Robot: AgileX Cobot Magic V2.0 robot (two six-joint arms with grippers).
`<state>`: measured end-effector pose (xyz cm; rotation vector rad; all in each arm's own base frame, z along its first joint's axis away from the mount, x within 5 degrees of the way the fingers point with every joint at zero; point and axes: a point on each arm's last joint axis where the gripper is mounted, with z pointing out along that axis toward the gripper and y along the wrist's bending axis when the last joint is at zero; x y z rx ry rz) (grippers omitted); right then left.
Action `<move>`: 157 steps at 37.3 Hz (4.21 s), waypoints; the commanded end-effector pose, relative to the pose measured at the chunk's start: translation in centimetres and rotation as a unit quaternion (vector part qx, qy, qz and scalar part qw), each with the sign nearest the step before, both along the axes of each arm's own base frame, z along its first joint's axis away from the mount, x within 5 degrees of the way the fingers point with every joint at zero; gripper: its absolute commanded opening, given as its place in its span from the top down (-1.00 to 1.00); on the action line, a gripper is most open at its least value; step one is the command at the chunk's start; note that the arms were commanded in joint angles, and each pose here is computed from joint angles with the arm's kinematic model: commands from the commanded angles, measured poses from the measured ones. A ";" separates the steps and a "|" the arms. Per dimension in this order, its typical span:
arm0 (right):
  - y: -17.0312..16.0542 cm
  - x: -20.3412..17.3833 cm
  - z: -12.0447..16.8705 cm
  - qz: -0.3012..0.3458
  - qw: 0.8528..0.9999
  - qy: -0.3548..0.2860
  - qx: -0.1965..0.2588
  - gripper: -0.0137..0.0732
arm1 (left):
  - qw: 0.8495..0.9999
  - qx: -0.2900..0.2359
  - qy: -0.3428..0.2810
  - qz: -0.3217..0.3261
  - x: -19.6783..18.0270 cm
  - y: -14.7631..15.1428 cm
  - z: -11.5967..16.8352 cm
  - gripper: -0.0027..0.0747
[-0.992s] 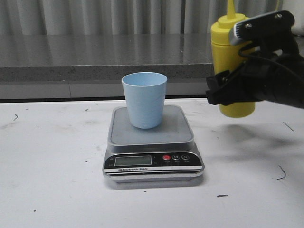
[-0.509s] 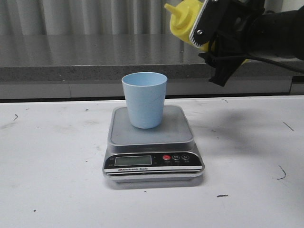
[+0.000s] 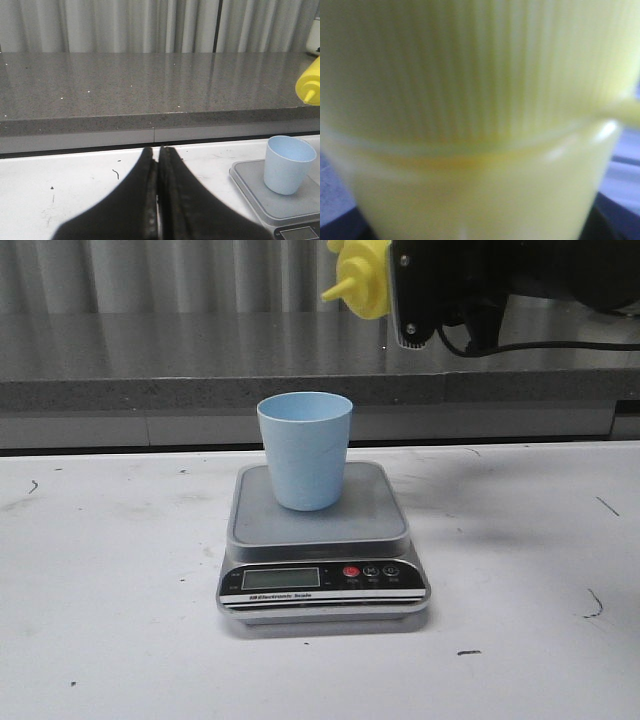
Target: Pour seasoning into cup on scale with both arms
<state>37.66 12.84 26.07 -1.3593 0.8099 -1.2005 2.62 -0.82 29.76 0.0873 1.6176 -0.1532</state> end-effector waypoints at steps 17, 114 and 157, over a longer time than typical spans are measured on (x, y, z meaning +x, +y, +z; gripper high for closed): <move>0.5 -0.8 4.3 0.019 0.991 -0.128 -0.043 0.42 | 0.999 -0.014 -0.042 0.003 -0.1 0.0 1.4 0.98; -3.0 -7.4 -8.1 0.030 0.604 0.237 0.761 0.41 | 0.999 -0.014 -0.042 0.003 -0.1 0.0 1.4 0.98; -3.2 -8.0 -10.2 0.025 0.608 0.237 0.757 -0.84 | 0.999 -0.014 -0.042 0.003 -0.1 0.0 1.4 0.98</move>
